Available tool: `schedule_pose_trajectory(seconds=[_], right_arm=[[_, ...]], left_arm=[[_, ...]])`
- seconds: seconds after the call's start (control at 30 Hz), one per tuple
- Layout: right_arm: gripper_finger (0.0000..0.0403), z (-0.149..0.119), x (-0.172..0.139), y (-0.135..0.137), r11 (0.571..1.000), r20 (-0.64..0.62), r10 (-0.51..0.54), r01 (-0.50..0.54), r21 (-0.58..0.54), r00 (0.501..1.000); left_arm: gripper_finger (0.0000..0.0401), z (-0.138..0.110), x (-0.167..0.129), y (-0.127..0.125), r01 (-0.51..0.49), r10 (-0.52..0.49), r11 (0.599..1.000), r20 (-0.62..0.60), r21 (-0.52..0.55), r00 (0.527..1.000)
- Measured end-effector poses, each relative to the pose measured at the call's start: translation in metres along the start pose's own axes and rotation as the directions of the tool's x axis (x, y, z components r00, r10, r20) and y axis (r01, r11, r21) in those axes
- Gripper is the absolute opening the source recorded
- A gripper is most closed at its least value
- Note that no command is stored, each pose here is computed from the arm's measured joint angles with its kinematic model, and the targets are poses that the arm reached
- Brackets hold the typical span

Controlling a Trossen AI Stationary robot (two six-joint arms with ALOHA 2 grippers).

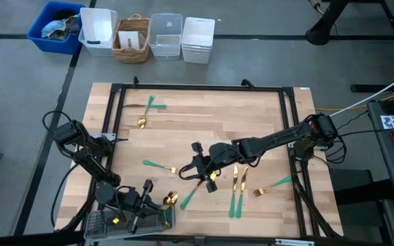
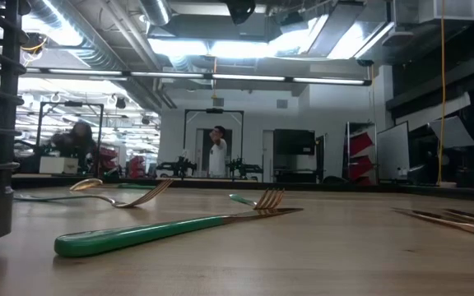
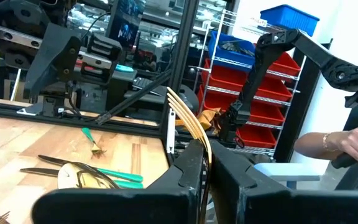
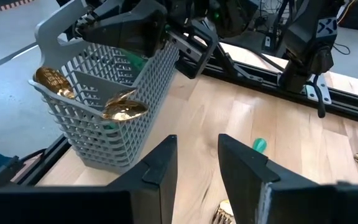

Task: Sort silverware
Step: Put the top fork into the cutlery rack, then put the right knife into the cutlery rack

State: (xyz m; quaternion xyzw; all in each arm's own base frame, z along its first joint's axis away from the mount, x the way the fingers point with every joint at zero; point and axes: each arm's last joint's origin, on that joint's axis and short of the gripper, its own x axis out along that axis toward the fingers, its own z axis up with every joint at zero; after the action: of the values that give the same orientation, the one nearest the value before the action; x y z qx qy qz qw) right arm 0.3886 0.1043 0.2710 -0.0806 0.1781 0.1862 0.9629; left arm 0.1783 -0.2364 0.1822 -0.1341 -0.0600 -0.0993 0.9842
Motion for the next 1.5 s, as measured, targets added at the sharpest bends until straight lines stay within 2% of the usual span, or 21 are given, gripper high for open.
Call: schedule_pose_trajectory(seconds=[0.3,0.57,0.77,0.97,1.2,1.3,1.37,1.5], right_arm=[[0.0117,0.0,0.0,0.0,1.0,0.0,0.004,-0.004,0.0,1.0],[0.0117,0.001,0.0,0.004,0.989,0.026,0.145,-0.145,-0.003,0.989],[0.0117,0.001,0.0,0.004,0.99,0.024,0.144,-0.143,-0.002,0.989],[0.0117,0.0,0.0,0.003,0.996,0.011,0.094,-0.094,-0.002,0.996],[0.0117,0.0,-0.005,0.003,0.995,-0.028,0.096,-0.097,-0.018,0.995],[0.0117,0.006,-0.019,0.003,0.997,-0.053,0.062,-0.064,-0.045,0.997],[0.0117,0.01,-0.029,0.002,0.998,-0.069,0.022,-0.025,-0.053,0.997],[0.0117,0.017,-0.049,0.001,0.995,-0.107,-0.043,0.033,-0.094,0.993]], left_arm=[[0.0024,0.0,0.0,0.0,0.0,0.0,1.0,0.0,0.008,1.0],[0.0048,0.0,0.0,0.0,-0.001,0.001,0.998,0.001,0.068,1.0],[0.0065,0.001,0.0,0.0,-0.004,0.004,0.997,0.005,0.083,1.0],[0.0076,0.004,0.0,0.001,-0.052,0.051,0.995,0.019,0.08,0.999],[0.0073,0.017,-0.001,0.002,-0.098,0.091,0.981,0.05,0.169,0.995],[0.0073,0.028,-0.002,0.004,-0.159,0.147,0.968,0.077,0.194,0.986],[0.0073,0.036,-0.004,0.006,-0.242,0.227,0.947,0.093,0.209,0.969],[0.0073,0.056,-0.005,0.019,-0.462,0.448,0.871,0.119,0.166,0.886]])
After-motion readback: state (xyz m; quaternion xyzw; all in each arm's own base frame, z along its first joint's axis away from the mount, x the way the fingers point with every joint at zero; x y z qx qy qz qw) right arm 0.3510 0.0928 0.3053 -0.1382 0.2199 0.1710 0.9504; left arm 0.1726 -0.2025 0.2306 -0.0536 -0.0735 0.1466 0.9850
